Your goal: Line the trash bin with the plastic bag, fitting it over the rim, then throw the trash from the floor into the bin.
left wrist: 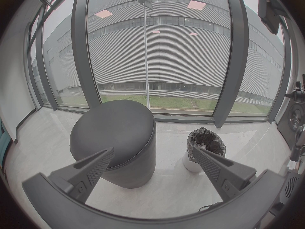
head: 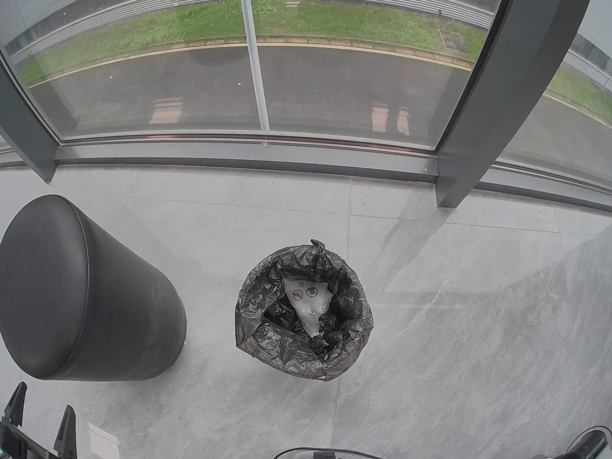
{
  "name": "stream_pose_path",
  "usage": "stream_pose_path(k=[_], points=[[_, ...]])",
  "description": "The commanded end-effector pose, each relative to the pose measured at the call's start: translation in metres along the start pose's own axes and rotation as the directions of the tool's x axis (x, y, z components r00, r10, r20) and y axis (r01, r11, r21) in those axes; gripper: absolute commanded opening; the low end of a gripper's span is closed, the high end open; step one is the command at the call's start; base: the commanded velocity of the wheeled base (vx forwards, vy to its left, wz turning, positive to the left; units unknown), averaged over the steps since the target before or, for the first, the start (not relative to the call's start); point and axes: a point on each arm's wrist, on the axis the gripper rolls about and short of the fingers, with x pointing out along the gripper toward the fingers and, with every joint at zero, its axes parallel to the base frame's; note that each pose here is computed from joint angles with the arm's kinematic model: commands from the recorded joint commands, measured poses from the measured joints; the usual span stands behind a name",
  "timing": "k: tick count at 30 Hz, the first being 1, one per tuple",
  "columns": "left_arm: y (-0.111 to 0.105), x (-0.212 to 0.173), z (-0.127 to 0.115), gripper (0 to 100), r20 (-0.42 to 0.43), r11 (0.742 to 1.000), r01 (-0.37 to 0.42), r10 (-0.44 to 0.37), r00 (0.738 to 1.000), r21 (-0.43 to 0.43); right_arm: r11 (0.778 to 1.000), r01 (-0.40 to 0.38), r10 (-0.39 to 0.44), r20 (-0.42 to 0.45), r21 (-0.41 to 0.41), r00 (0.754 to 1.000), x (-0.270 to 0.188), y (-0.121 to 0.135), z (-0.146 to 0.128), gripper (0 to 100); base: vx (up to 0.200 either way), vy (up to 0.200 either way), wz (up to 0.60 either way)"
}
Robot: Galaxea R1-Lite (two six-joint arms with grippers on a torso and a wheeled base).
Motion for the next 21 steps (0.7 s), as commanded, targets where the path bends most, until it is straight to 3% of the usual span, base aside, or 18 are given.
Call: stream_pose_path(k=[1,5,8,11,13,16,18,21], points=[[0.000,0.000,-0.005,100,-0.003,1.000,0.001,0.000,1.000,0.001,0.989,0.149,-0.150,0.051,0.018,0.987,-0.020,0.002,-0.022,100,0.000,0.000,0.00],[0.000,0.000,-0.005,100,-0.003,1.000,0.001,0.000,1.000,0.001,0.995,0.092,-0.094,0.043,0.036,0.995,-0.019,0.005,-0.047,100,0.000,0.000,0.00],[0.000,0.000,-0.005,100,-0.003,1.000,0.001,0.000,1.000,0.001,1.000,0.012,-0.012,-0.037,0.006,0.999,-0.013,0.013,-0.078,100,0.000,0.000,0.00],[0.000,0.000,-0.005,100,-0.003,1.000,0.001,0.000,1.000,0.001,0.997,-0.056,0.060,-0.106,0.046,0.993,-0.013,0.015,-0.085,100,0.000,0.000,0.00],[0.000,0.000,-0.005,100,-0.003,1.000,0.001,0.000,1.000,0.001,0.995,-0.080,0.086,-0.103,0.064,0.991,-0.013,0.016,-0.085,100,0.000,0.000,0.00],[0.000,0.000,-0.005,100,-0.003,1.000,0.001,0.000,1.000,0.001,0.980,-0.174,0.183,-0.096,0.097,0.978,-0.014,0.018,-0.085,100,0.000,0.000,0.00],[0.000,0.000,-0.005,100,-0.003,1.000,0.001,0.000,1.000,0.001,0.955,-0.247,0.264,-0.090,0.161,0.960,-0.014,0.020,-0.085,100,0.000,0.000,0.00],[0.000,0.000,-0.005,100,-0.003,1.000,0.001,0.000,1.000,0.001,0.926,-0.350,0.368,-0.131,0.139,0.921,-0.016,0.023,-0.090,100,0.000,0.000,0.00]])
